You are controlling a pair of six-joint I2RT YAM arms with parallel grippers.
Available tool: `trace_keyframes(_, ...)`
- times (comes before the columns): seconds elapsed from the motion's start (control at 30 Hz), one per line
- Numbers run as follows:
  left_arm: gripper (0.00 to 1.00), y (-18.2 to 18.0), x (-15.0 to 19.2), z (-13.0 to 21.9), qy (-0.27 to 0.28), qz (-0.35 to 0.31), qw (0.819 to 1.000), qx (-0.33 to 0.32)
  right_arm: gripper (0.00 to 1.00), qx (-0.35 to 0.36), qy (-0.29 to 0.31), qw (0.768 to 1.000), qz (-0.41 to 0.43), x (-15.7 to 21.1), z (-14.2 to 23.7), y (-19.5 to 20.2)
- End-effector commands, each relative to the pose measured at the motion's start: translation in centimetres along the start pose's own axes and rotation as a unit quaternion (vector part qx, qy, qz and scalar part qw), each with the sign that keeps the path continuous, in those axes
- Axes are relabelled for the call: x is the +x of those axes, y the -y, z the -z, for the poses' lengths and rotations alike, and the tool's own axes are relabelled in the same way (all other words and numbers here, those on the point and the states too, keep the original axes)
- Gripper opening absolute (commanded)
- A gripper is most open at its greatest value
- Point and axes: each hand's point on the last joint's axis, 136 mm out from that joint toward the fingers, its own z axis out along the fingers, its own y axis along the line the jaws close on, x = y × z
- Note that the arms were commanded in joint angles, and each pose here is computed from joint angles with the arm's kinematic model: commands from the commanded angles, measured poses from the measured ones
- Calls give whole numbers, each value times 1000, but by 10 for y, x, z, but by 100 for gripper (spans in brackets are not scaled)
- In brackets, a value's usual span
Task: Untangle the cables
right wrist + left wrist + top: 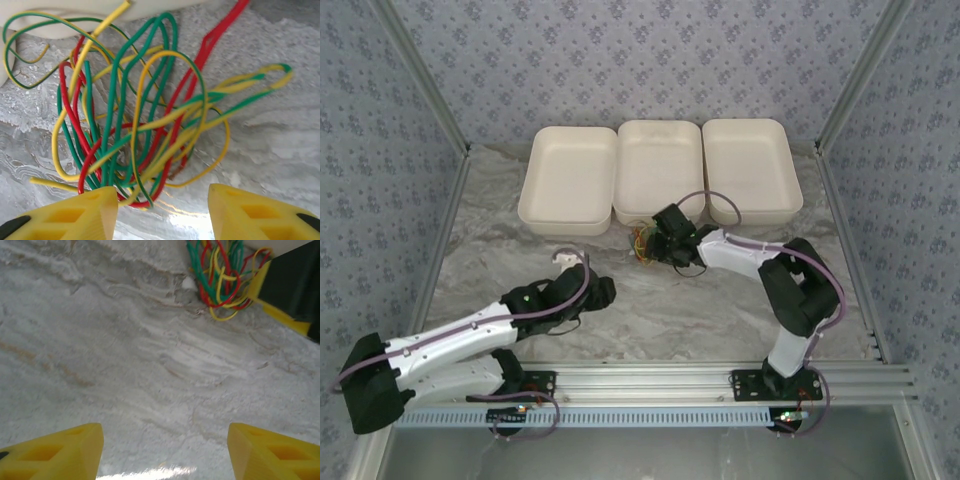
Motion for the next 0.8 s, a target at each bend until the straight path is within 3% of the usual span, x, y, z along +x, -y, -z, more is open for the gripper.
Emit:
trace_keyframes(0.0, 69, 35, -32, 8, 61, 3, 996, 60, 47, -21, 5, 1000, -23, -13, -6, -7)
trace_keyframes(0.17, 74, 42, -36, 0, 42, 35, 994, 98, 35, -23, 10, 1000, -9, -20, -8, -10)
trace_keyframes(0.3, 78, 44, -33, -19, -2, 94, 985, 148, 36, -20, 2, 1000, -6, -20, -11, -8)
trace_keyframes(0.37, 78, 43, -32, -26, -13, 106, 983, 150, 44, -22, -6, 1000, -4, -18, -14, -9)
trace_keyframes(0.5, 77, 46, -32, -31, -19, 111, 983, 147, 43, -10, -25, 1000, -1, -13, -25, -7)
trace_keyframes(0.6, 77, 42, -33, -32, -17, 114, 984, 134, 33, 0, -31, 1000, -1, -11, -29, -2)
trace_keyframes(0.7, 77, 37, -33, -32, -16, 112, 987, 118, 0, 5, -29, 999, 23, -6, -23, -2)
trace_keyframes(0.77, 76, 33, -32, -31, -16, 111, 988, 109, 0, 13, -15, 998, 56, 0, -9, -4)
